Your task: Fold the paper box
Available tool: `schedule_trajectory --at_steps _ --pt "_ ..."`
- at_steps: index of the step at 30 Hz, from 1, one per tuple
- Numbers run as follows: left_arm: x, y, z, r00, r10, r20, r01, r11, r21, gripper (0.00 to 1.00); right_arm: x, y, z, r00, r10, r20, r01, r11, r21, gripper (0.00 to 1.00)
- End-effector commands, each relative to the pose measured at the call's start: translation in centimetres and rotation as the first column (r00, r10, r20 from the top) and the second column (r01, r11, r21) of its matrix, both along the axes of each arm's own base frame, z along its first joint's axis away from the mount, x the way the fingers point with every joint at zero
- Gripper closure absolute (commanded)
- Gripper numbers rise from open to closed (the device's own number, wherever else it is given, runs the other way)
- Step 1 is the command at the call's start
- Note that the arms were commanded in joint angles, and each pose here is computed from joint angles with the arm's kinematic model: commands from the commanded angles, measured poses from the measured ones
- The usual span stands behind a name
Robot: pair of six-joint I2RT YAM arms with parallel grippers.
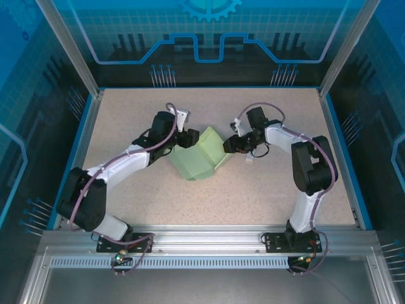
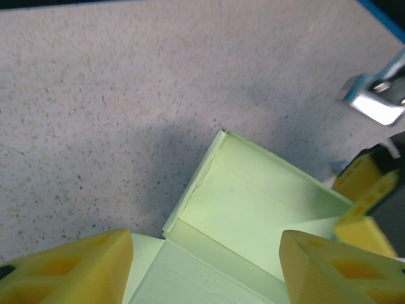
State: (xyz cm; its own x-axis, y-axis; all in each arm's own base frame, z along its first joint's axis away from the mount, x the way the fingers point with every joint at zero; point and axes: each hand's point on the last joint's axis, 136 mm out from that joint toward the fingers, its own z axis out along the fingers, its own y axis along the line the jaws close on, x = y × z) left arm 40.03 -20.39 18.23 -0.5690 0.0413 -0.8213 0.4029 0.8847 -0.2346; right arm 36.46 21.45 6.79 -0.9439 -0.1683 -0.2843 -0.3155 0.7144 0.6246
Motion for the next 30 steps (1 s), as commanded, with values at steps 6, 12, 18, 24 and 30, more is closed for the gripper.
schedule_trajectory --at_steps 6,12,18,24,30 --pt "-1.9 1.0 3.9 0.999 0.007 0.044 -0.003 0.997 -0.073 0.35 -0.4 -2.4 -3.2 0.996 -0.058 -0.066 0.053 0.996 -0.075 0.44" --pt "-2.3 1.7 4.2 0.998 0.027 0.056 -0.023 0.997 -0.075 0.35 -0.8 -2.3 -2.6 0.998 -0.044 -0.043 0.041 0.996 -0.073 0.39" --pt "-2.6 2.4 4.6 0.997 0.047 0.058 -0.042 0.995 -0.091 0.35 -1.5 -2.5 -1.7 0.999 -0.041 -0.005 0.041 0.993 -0.112 0.38" --pt "-3.1 3.1 5.0 0.997 0.072 0.038 -0.067 0.989 -0.133 0.35 -1.4 -3.8 1.7 0.993 -0.072 0.095 0.086 0.984 -0.158 0.38" --pt "-4.4 4.0 4.2 0.994 0.091 -0.054 -0.1 0.97 -0.22 0.31 -1.8 -8.1 3.0 0.962 -0.176 0.21 0.241 0.908 -0.344 0.38"
